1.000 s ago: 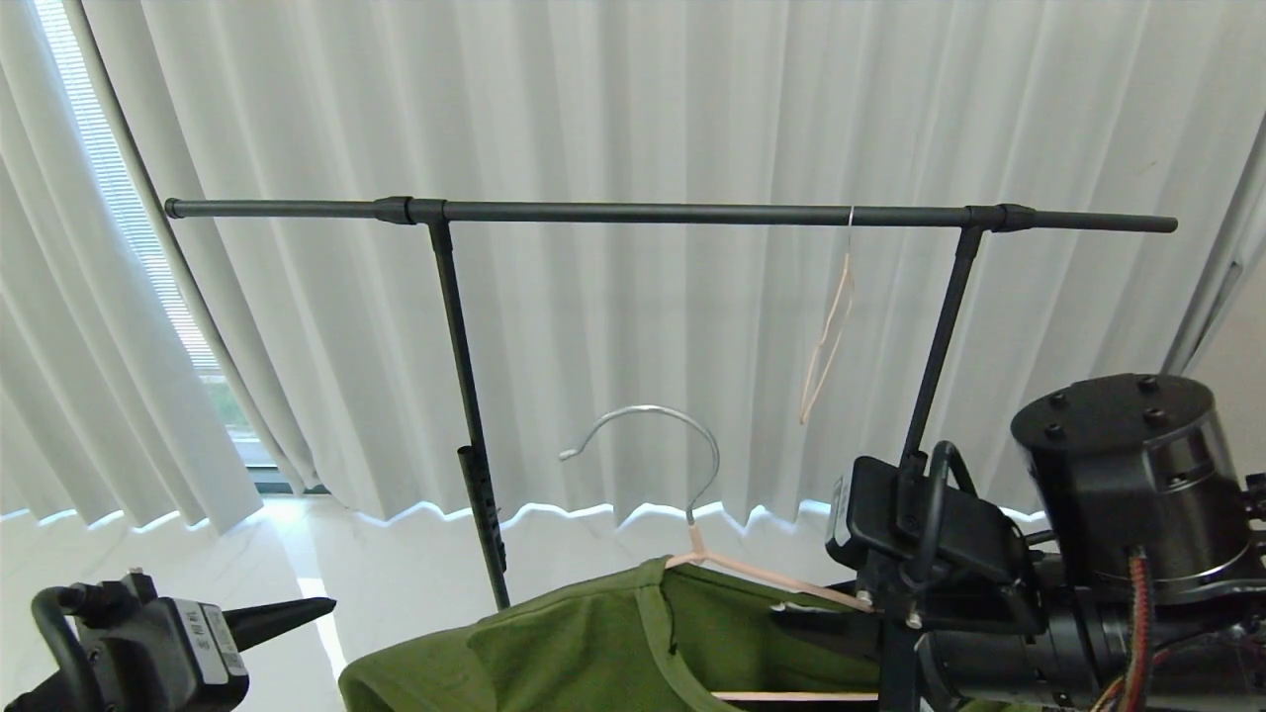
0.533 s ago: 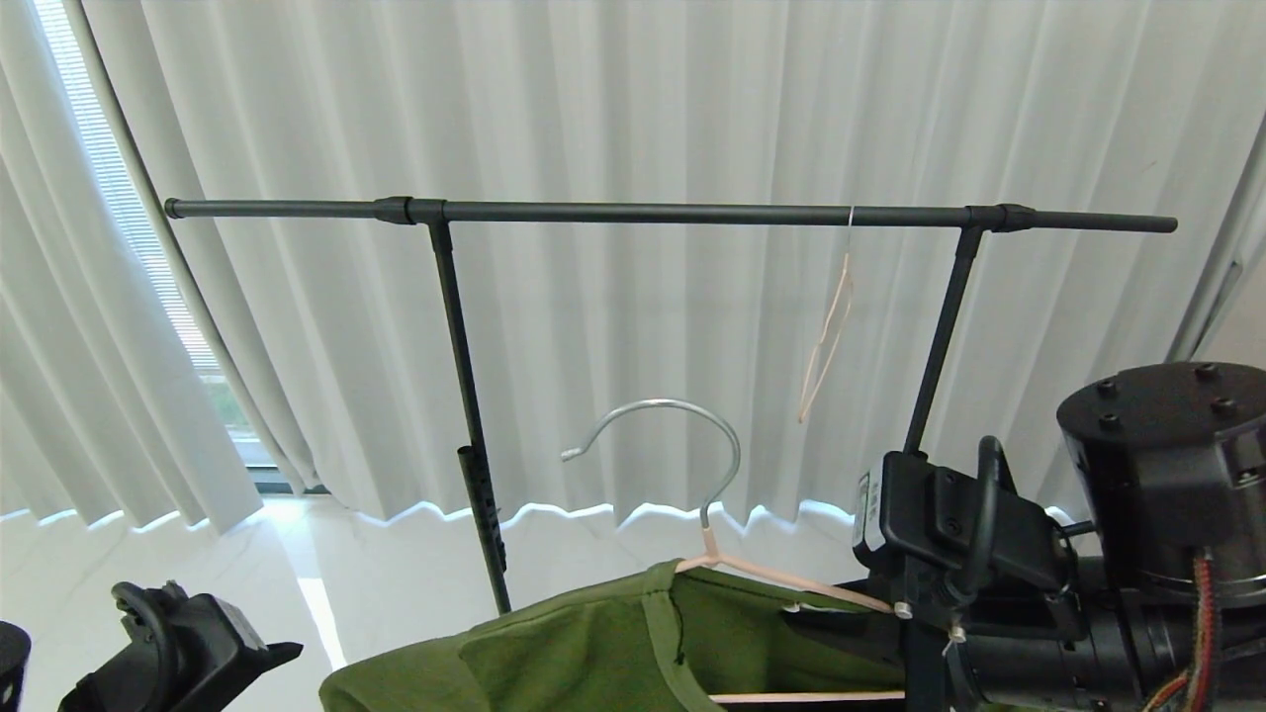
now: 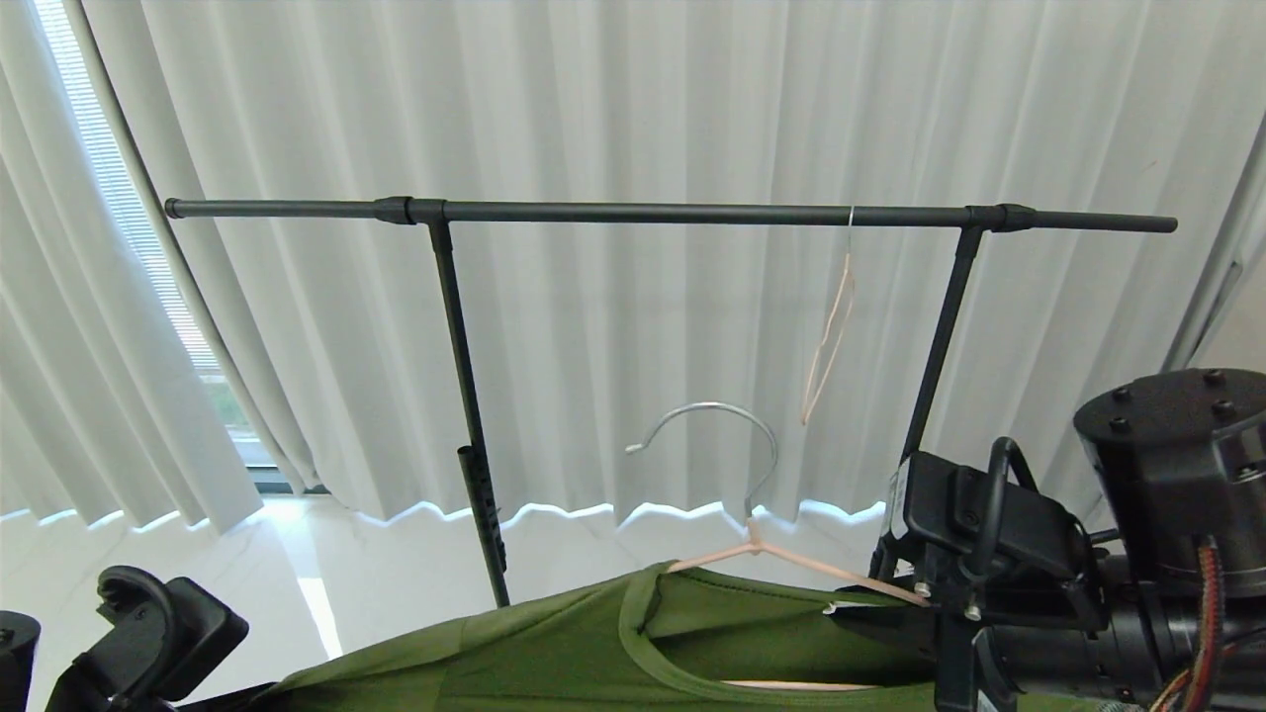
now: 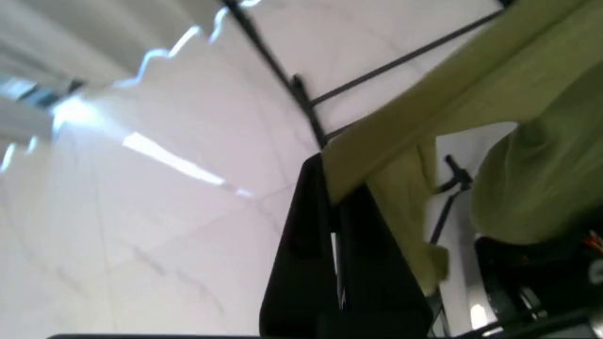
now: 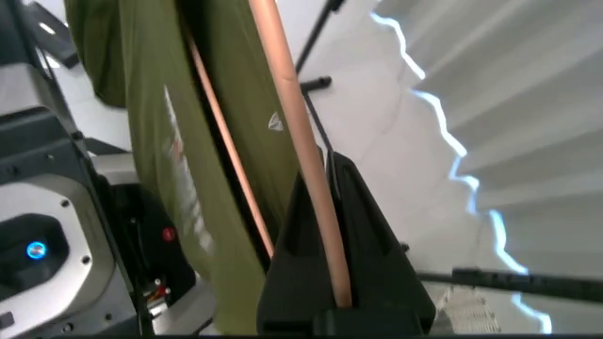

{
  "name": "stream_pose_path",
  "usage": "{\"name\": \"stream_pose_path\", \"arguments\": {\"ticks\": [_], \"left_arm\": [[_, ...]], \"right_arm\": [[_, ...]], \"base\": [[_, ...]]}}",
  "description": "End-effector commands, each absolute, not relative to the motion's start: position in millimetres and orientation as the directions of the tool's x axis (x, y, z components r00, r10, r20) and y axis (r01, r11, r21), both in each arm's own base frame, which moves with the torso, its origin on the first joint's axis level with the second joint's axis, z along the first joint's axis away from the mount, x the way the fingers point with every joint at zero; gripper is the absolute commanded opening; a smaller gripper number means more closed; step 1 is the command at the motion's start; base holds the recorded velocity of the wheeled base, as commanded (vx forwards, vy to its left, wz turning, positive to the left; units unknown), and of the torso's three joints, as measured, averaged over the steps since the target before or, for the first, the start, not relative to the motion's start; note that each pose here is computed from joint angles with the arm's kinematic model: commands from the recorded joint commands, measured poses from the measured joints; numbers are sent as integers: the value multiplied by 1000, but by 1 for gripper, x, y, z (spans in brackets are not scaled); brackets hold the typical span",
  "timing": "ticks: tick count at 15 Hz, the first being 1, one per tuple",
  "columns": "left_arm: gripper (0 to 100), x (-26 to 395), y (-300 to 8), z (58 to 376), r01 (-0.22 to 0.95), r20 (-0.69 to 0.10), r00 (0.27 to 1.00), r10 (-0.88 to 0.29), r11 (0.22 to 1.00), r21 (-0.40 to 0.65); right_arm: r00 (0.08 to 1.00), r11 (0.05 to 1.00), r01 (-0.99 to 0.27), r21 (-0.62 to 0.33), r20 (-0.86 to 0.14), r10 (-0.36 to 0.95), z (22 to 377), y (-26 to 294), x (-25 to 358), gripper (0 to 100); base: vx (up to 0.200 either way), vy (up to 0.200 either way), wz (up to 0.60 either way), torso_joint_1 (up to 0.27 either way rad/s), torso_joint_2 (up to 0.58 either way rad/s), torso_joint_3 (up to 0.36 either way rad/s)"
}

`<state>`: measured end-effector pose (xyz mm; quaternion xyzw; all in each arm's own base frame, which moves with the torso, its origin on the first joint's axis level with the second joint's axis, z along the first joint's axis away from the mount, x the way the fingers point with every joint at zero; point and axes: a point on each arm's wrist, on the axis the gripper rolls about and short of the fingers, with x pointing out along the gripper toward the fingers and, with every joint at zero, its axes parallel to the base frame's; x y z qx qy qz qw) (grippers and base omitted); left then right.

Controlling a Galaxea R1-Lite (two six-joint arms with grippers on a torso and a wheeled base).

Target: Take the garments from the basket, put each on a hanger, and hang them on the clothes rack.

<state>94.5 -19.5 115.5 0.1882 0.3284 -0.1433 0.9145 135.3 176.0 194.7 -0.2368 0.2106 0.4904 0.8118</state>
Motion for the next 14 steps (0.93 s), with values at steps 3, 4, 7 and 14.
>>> {"name": "stream_pose_path", "arguments": {"ticks": [3,4,7,14], "left_arm": [[0,95,-21,120,399,-637,755,-158,881,255],[0,95,-25,125,420,-619,763,-185,870,258],[0,95,-27,130,434,-594,776,-209,861,264],[100,97,-28,150,411,-517,825,-228,870,273]], "right_arm": [[463,442,-878,-183,-556,690,199,165,136,0],[463,442,-878,-183,-556,690,199,165,136,0],[476,456,-870,-186,-555,682,199,164,138,0],[619,630,-748,-209,-560,550,209,126,153,0]], "base": [[0,0,0,0,0,0],[0,0,0,0,0,0],[0,0,0,0,0,0],[0,0,0,0,0,0]]}}
